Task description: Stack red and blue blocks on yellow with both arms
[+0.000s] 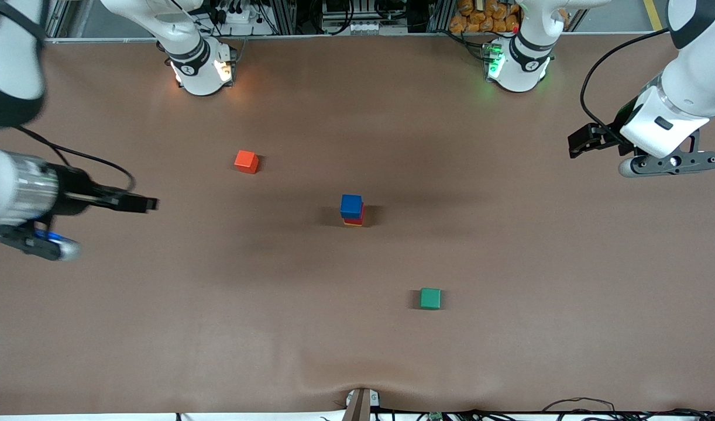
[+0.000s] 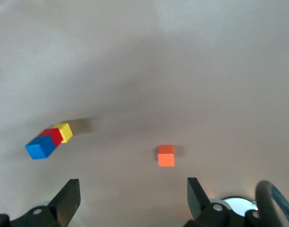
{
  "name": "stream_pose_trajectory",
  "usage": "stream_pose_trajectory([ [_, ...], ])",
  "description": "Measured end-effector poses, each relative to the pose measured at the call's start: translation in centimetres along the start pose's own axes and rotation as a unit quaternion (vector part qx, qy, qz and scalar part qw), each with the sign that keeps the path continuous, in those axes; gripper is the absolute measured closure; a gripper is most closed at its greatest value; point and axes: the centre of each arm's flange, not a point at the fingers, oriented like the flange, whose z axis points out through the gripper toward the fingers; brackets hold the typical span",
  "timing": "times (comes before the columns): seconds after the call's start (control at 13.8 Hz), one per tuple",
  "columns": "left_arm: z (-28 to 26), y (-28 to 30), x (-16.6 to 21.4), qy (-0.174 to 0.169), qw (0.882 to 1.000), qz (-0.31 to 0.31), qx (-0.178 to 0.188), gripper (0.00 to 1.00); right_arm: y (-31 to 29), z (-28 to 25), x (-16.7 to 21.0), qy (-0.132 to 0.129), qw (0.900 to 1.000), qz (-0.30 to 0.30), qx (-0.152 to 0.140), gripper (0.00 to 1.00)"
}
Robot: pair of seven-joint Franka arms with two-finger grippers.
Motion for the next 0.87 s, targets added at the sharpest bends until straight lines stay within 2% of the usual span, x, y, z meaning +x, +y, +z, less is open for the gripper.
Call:
stream_pose_trajectory([
  [0.15, 0.0, 0.0, 0.0, 0.000, 1.000, 0.000, 0.000, 0.00, 2.0, -1.9, -1.3, 0.020, 0.999, 0.000, -0.041, 0.00],
  [0.29, 0.0, 0.0, 0.0, 0.001, 1.000, 0.000, 0.000, 0.00, 2.8, -4.1, -3.0, 0.051, 0.994, -0.037, -0.085, 0.00],
  [0.36, 0.0, 0.0, 0.0, 0.001, 1.000, 0.000, 0.000, 0.00, 3.2, -5.3, -4.0, 0.064, 0.992, -0.051, -0.096, 0.00],
  [0.58, -0.2, -0.1, 0.1, 0.004, 1.000, -0.001, -0.001, 0.00, 4.4, -7.3, -6.2, 0.082, 0.990, -0.058, -0.103, 0.00],
  [0.87, -1.7, -0.2, 0.1, 0.021, 1.000, -0.002, -0.005, 0.00, 6.8, -6.2, -7.4, 0.110, 0.988, -0.052, -0.097, 0.00],
])
